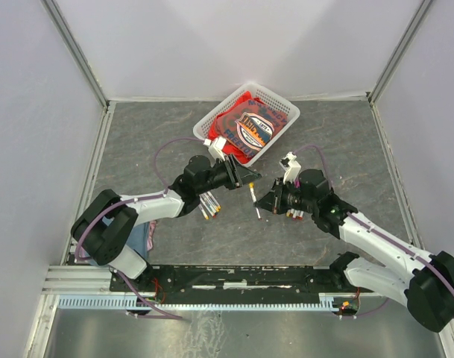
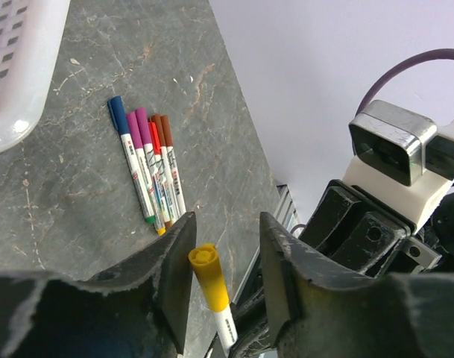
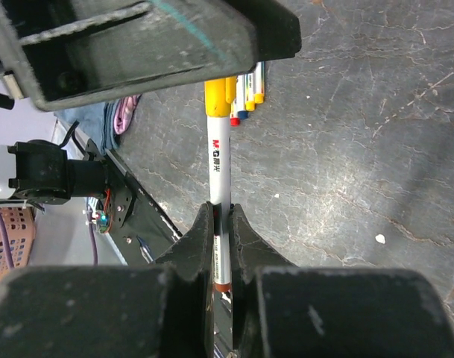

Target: Open the pen caps

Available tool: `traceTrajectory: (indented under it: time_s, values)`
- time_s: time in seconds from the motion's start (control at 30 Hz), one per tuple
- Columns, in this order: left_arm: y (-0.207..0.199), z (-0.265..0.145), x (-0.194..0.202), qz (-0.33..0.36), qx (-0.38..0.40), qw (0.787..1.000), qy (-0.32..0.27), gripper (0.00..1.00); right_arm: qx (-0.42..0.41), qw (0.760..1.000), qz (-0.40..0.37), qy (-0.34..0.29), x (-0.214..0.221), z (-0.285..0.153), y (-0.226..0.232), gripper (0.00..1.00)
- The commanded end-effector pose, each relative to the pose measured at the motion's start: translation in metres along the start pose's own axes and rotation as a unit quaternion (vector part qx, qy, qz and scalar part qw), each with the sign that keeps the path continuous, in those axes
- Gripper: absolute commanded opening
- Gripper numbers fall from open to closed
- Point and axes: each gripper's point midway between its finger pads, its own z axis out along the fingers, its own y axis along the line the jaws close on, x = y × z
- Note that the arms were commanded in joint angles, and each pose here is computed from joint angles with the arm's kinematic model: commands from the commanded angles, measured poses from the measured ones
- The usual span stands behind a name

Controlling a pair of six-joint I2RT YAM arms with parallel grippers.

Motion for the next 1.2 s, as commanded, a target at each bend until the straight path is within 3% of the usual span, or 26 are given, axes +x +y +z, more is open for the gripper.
traceTrajectory:
  time_s: [0.0, 0.4, 0.5, 0.6, 0.73, 0.87, 0.93, 1.17]
  values:
    - [-0.015, -0.003, -0.006, -0.006, 0.038, 0.999, -0.006, 0.43, -0.017, 0.999, -0.015, -0.031, -0.016, 0.001, 0.011, 0.01]
    - [-0.013, -0.006, 0.0, -0.012, 0.044, 0.999, 0.001, 0.37, -0.016, 0.999, -0.018, -0.04, -0.022, 0.0, 0.013, 0.01]
    - [-0.014, -0.006, 0.0, -0.013, 0.047, 0.999, 0.001, 0.27, -0.017, 0.999, -0.017, -0.041, -0.022, 0.001, 0.013, 0.01]
    - [-0.015, -0.006, 0.001, -0.013, 0.052, 0.999, 0.005, 0.07, -0.016, 0.999, -0.016, -0.041, -0.022, 0.001, 0.013, 0.01]
    - [-0.018, -0.007, 0.001, -0.016, 0.06, 0.998, 0.003, 0.03, -0.014, 0.999, -0.017, -0.047, -0.025, 0.0, 0.012, 0.01]
    - [-0.022, -0.008, 0.001, -0.017, 0.068, 0.998, 0.004, 0.03, -0.014, 0.998, -0.022, -0.05, -0.029, 0.002, 0.014, 0.23]
    - [-0.024, -0.008, 0.001, -0.018, 0.074, 0.997, 0.005, 0.03, -0.014, 0.998, -0.026, -0.052, -0.032, 0.003, 0.015, 0.3]
    - [-0.027, -0.01, 0.002, -0.023, 0.081, 0.996, 0.006, 0.03, -0.023, 0.998, -0.026, -0.052, -0.037, 0.011, 0.018, 0.35]
